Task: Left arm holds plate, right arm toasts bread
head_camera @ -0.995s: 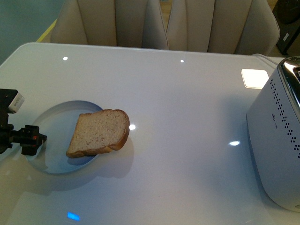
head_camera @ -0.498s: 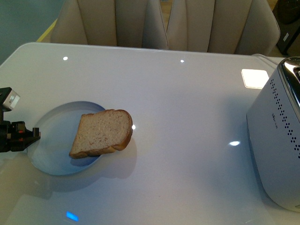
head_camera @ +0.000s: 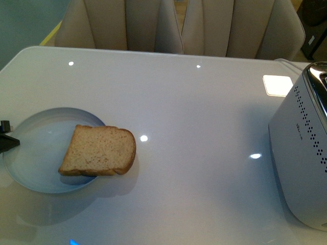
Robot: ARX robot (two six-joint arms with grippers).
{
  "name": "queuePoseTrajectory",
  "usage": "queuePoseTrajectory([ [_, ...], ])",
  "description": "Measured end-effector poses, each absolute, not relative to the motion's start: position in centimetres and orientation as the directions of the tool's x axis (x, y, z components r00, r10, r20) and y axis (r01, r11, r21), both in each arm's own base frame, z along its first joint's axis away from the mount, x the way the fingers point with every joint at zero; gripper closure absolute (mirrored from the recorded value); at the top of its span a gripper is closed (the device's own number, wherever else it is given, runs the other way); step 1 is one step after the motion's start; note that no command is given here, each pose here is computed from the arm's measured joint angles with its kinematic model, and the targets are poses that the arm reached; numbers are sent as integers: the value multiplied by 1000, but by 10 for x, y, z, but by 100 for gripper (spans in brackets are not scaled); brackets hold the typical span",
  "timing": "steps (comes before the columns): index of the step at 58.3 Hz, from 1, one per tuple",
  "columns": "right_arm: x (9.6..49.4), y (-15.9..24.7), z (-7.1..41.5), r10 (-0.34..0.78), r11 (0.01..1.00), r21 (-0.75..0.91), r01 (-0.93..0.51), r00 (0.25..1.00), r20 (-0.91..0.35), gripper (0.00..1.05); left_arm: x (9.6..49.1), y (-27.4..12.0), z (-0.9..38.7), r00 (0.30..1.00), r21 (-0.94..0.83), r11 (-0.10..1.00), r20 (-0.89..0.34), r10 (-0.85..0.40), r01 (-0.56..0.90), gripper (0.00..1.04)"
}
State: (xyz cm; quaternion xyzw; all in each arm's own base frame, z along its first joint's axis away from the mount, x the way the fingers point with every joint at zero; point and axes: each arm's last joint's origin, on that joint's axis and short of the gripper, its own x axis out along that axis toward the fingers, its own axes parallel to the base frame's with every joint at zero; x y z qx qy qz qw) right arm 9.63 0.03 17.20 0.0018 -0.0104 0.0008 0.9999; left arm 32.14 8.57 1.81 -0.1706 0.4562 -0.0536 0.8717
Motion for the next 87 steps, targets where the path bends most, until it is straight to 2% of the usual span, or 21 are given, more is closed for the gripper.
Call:
queuePoseTrajectory([
  [9, 96, 0, 172, 2, 1000, 4, -2, 1000, 20, 9, 322, 84, 53, 609, -408, 907, -747, -268, -101, 101],
  [20, 96, 0, 172, 2, 1000, 4, -2, 1000, 21, 9, 326, 60, 91, 640, -464, 881, -706, -304, -93, 101],
  [36, 96, 0, 172, 2, 1000, 4, -2, 1000, 21, 9, 329, 5, 134, 635, -504, 863, -678, -369, -37, 101],
  [44, 96, 0, 172, 2, 1000, 4, -2, 1000, 20, 9, 329, -38, 158, 630, -521, 854, -658, -412, 15, 101],
  [62, 96, 0, 172, 2, 1000, 4, -2, 1000, 20, 9, 317, -103, 171, 575, -566, 820, -644, -505, 86, 101],
  [87, 96, 0, 172, 2, 1000, 4, -2, 1000, 20, 9, 309, -125, 181, 569, -597, 797, -627, -532, 88, 101],
])
